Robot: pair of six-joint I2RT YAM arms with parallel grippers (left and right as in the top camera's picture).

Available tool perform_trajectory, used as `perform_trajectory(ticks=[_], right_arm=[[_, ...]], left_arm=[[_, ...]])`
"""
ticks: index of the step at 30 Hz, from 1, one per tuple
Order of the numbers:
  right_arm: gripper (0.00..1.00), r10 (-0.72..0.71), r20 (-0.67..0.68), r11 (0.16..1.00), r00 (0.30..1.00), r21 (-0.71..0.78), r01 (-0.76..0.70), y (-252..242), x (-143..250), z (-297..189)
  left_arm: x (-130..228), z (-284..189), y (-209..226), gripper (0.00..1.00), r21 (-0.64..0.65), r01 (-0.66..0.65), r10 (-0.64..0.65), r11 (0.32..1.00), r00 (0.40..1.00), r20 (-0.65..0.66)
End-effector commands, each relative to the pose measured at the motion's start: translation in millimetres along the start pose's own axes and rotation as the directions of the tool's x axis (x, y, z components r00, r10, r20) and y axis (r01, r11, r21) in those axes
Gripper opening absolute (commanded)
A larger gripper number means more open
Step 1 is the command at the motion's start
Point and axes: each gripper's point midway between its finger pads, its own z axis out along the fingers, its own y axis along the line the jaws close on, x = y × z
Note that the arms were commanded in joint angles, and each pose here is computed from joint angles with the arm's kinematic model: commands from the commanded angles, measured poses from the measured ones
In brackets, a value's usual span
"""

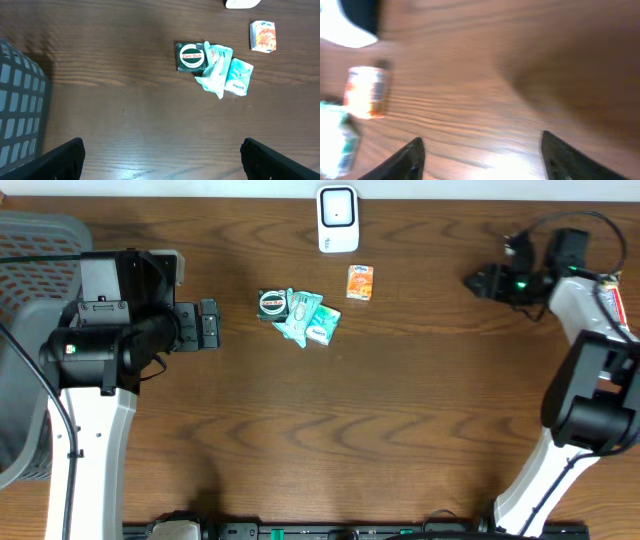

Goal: Scan the item barcode
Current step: 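Move the right gripper to the orange tissue pack near the scanner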

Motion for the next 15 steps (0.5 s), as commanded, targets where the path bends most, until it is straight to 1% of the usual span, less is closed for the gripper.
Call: perform_trajectory(ticks=[1,3,4,7,9,12,13,15], right_arm=[[0.70,0.000,-0.004,0.990,1.000,-0.144,0.000,62.4,-4.1,8.3],[0.65,-0.040,0.003,0.988,0.999,-0.151,0.040,81.8,-4.9,19.5],[0.64,-0.036,0.006,0.990,0.999,-0.136,0.037,90.6,-5.6,26.7],[0.63,0.042,0.023,0.998,0.999,-0.040,-0.041,102.8,-6.8,44.5],[0.60,0.050,0.044,0.999,0.998,0.000,-0.050,115.7,-7.0,55.1],[0.60,-0.006,0.071,1.000,0.997,-0.016,0.007,149.8,-5.2,72.2],[0.63,-0.016,0.080,1.000,0.997,-0.018,0.017,160.7,-4.0,77.8],[0.64,-0.027,0.097,1.000,0.995,0.011,0.026,173.1,-0.4,86.8]], left_arm=[[-1.6,-0.9,2.7,0.98,-0.009,-0.009,0.009,1.000,1.000,0.002],[-1.6,-0.9,2.7,0.98,-0.009,-0.009,0.009,1.000,1.000,0.002],[-1.6,-0.9,2.7,0.98,-0.009,-0.009,0.009,1.000,1.000,0.002],[-1.6,-0.9,2.7,0.98,-0.009,-0.009,0.009,1.000,1.000,0.002],[-1.6,-0.9,2.7,0.98,-0.009,-0.009,0.009,1.000,1.000,0.002],[-1.6,-0.9,2.7,0.98,-0.009,-0.009,0.009,1.000,1.000,0.002],[-1.6,-0.9,2.7,0.98,-0.009,-0.009,0.009,1.000,1.000,0.002],[-1.6,-0.9,2.7,0.98,-0.009,-0.009,0.009,1.000,1.000,0.002]])
